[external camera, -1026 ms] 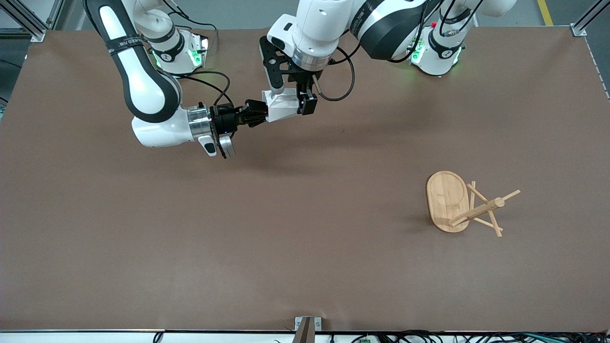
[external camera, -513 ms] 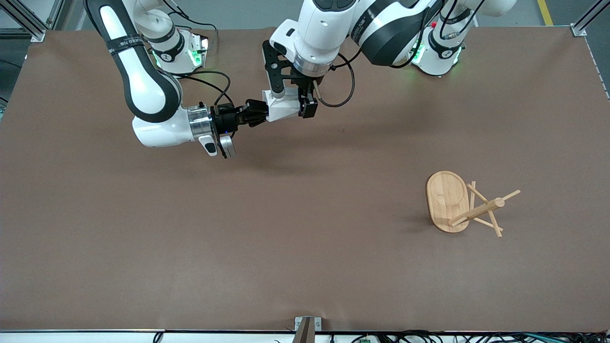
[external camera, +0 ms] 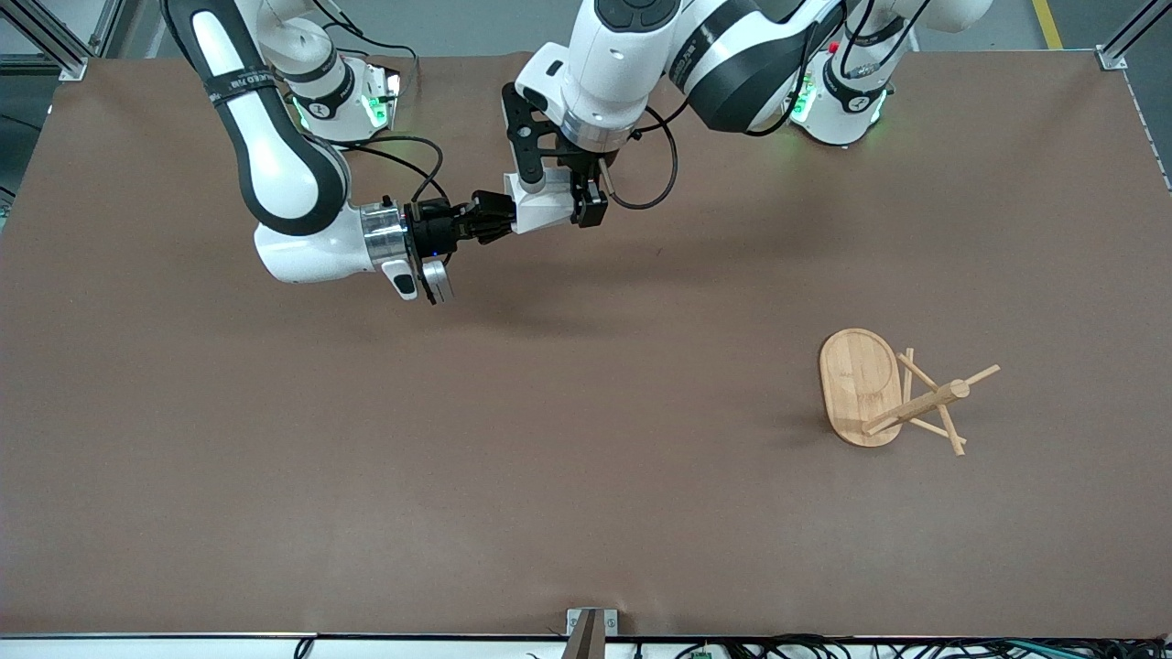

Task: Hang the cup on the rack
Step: 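Grasp the cup's top with the left gripper beside the right gripper, then carry the cup toward the rack while the right gripper releases, withdraws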

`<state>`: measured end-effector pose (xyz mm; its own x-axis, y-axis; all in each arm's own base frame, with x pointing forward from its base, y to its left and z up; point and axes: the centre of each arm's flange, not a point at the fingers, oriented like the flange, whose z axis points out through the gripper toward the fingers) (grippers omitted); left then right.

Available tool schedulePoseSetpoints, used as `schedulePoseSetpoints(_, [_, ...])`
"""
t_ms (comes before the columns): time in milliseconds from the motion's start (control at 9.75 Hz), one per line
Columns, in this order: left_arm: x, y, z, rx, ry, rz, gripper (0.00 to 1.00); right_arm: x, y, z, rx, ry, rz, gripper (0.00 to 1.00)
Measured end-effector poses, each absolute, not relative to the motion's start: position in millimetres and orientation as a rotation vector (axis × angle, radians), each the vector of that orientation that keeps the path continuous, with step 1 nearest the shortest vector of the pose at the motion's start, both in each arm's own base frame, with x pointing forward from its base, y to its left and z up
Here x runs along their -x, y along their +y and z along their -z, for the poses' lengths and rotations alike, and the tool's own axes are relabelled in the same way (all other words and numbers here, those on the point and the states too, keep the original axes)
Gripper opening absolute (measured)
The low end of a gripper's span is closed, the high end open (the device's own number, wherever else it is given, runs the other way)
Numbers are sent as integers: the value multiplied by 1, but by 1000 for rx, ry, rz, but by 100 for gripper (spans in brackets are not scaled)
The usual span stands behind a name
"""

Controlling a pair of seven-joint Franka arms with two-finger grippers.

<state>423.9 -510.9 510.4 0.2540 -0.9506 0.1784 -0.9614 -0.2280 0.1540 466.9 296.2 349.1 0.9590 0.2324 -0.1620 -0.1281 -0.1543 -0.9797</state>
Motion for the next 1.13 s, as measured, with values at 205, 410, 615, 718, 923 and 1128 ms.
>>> schedulePoseSetpoints(205, [-424, -511, -510, -2293, -1787, -67, 70, -467, 296, -348, 1698, -78, -316, 4])
schedulePoseSetpoints(410, [-424, -511, -509, -2295, -1785, -65, 70, -467, 296, -349, 1695, -77, -315, 17])
schedulePoseSetpoints(615, [-426, -510, -509, -2298, -1781, -66, 70, -467, 297, -349, 1692, -75, -314, 49])
schedulePoseSetpoints(718, [-429, -507, -509, -2304, -1775, -67, 70, -467, 297, -349, 1692, -75, -314, 63])
schedulePoseSetpoints(923, [-438, -500, -509, -2327, -1748, -71, 70, -467, 297, -350, 1690, -75, -314, 92])
schedulePoseSetpoints(1128, [-447, -492, -511, -2371, -1671, -65, 70, -473, 294, -351, 1696, -57, -290, 100])
